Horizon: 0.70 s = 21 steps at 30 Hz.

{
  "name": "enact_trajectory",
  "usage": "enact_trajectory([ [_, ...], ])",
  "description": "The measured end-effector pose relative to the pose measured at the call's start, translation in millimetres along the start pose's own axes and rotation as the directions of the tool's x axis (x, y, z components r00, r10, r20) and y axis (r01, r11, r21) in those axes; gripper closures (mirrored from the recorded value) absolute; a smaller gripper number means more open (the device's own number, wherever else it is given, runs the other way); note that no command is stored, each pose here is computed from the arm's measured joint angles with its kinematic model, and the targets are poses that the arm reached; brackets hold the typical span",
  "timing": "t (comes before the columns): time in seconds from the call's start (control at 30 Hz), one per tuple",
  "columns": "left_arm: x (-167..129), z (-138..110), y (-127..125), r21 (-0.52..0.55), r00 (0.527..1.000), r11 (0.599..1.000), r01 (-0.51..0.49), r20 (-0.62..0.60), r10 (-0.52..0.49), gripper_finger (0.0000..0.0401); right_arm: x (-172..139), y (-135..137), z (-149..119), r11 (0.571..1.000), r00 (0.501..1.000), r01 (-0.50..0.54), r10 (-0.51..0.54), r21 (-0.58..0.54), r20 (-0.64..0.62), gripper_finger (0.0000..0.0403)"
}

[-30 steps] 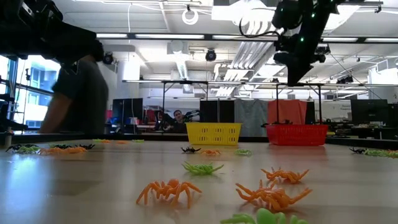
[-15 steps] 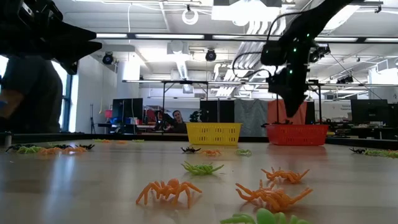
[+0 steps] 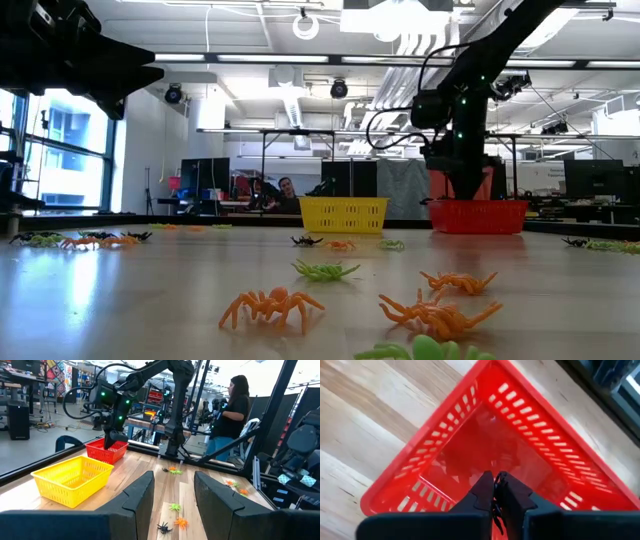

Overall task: Sort Halloween decoration
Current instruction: Put the black spider toy into the red bin, then put the green spider toy into the yellow bin

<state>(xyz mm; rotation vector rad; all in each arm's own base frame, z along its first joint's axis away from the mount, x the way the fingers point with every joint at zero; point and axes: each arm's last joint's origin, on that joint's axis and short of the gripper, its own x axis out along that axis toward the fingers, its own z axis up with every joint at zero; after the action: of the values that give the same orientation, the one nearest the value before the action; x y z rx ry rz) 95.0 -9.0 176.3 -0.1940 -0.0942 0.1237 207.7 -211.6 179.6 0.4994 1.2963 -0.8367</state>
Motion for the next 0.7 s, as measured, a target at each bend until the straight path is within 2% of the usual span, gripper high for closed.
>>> enact_trajectory([
  [0.4,0.0,0.0,0.0,0.000,1.000,1.000,0.000,0.000,0.000,0.0272,-5.0,-0.8,-1.4,1.000,1.000,-0.003,0.003,-0.013,0.005,0.0277],
  [0.7,0.0,0.0,0.0,0.000,1.000,1.000,0.000,0.000,0.000,0.0272,-33.3,-4.0,-8.7,1.000,0.998,-0.016,0.017,-0.009,0.062,0.0264],
])
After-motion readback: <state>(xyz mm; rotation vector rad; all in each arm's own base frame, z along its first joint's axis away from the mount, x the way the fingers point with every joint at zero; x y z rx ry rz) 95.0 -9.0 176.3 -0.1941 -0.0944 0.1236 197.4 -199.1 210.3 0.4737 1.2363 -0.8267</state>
